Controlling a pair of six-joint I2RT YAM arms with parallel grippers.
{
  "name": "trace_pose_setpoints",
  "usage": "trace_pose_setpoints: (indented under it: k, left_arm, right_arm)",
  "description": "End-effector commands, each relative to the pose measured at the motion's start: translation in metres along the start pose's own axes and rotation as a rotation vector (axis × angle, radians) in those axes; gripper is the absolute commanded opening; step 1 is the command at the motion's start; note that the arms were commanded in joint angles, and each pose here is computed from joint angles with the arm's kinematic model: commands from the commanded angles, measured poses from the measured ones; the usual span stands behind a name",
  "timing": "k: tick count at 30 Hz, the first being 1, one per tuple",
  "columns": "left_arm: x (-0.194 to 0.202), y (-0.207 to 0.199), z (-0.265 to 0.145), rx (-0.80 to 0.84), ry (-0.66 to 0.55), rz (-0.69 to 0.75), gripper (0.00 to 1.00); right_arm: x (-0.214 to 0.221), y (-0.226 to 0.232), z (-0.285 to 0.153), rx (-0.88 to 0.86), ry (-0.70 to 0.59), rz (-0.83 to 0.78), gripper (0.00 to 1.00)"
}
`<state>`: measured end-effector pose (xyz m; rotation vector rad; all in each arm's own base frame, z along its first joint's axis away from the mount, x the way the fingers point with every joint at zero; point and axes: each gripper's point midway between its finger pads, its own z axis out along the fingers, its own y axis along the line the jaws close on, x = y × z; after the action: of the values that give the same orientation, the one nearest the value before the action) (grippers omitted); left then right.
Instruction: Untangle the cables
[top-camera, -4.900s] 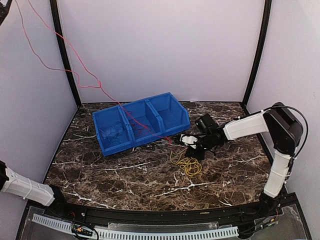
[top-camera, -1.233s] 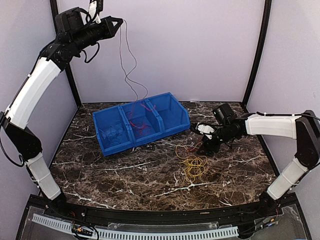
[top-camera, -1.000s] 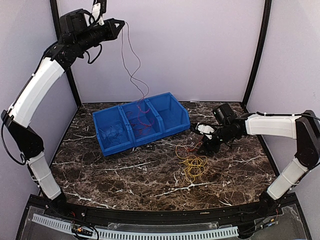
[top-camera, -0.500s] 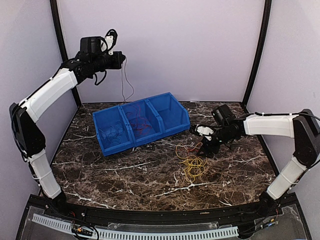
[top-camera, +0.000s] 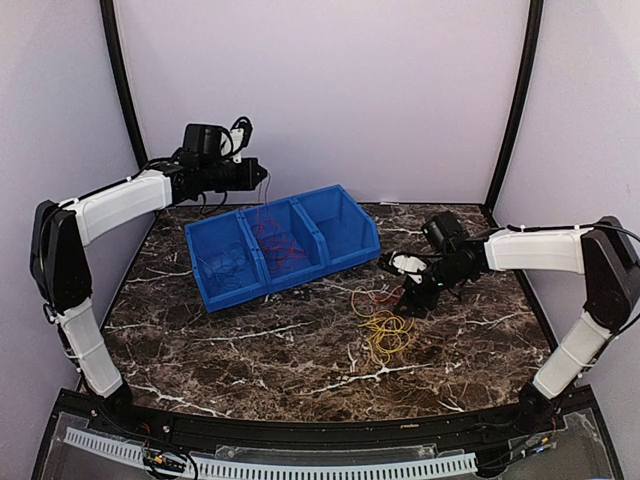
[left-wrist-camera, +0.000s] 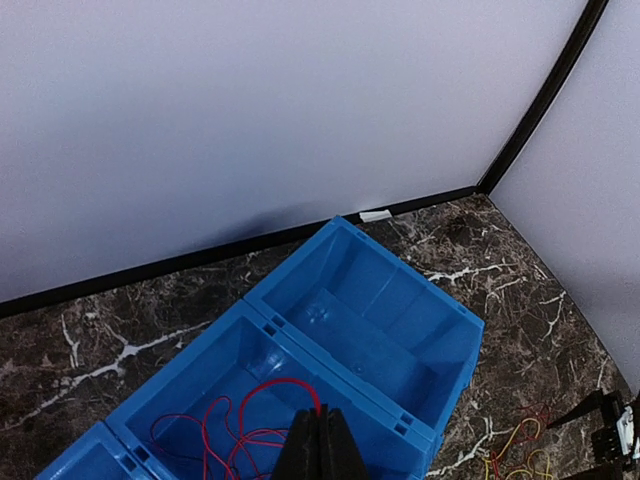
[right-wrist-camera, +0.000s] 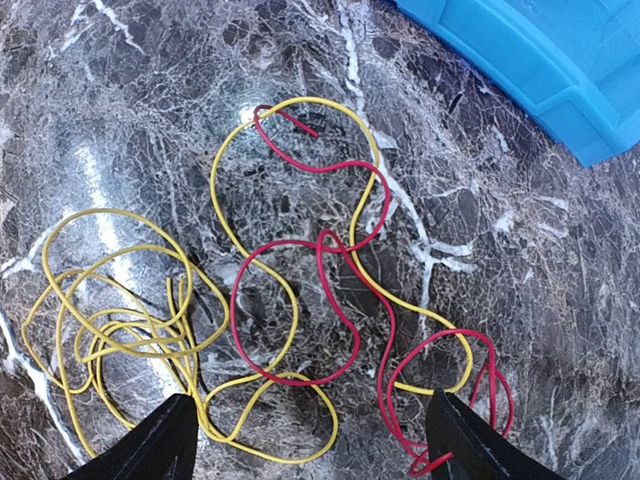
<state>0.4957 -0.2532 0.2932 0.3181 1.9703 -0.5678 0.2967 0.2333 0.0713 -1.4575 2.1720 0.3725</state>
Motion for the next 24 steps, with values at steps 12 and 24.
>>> trace_pose_setpoints:
  k: [12,24]
  left_arm:
    - [0.088,-0.001,0.031,0.095,0.193,-0.202,0.00]
    - [0.086,0.032,0.035,-0.108,0.248,-0.180,0.28]
  right_arm:
    - [0.000,0.001,0.004,-0.020,0.002,-0.005,0.82]
    - [0.001,0.001,0.003,-0.017,0.004,-0.007,0.82]
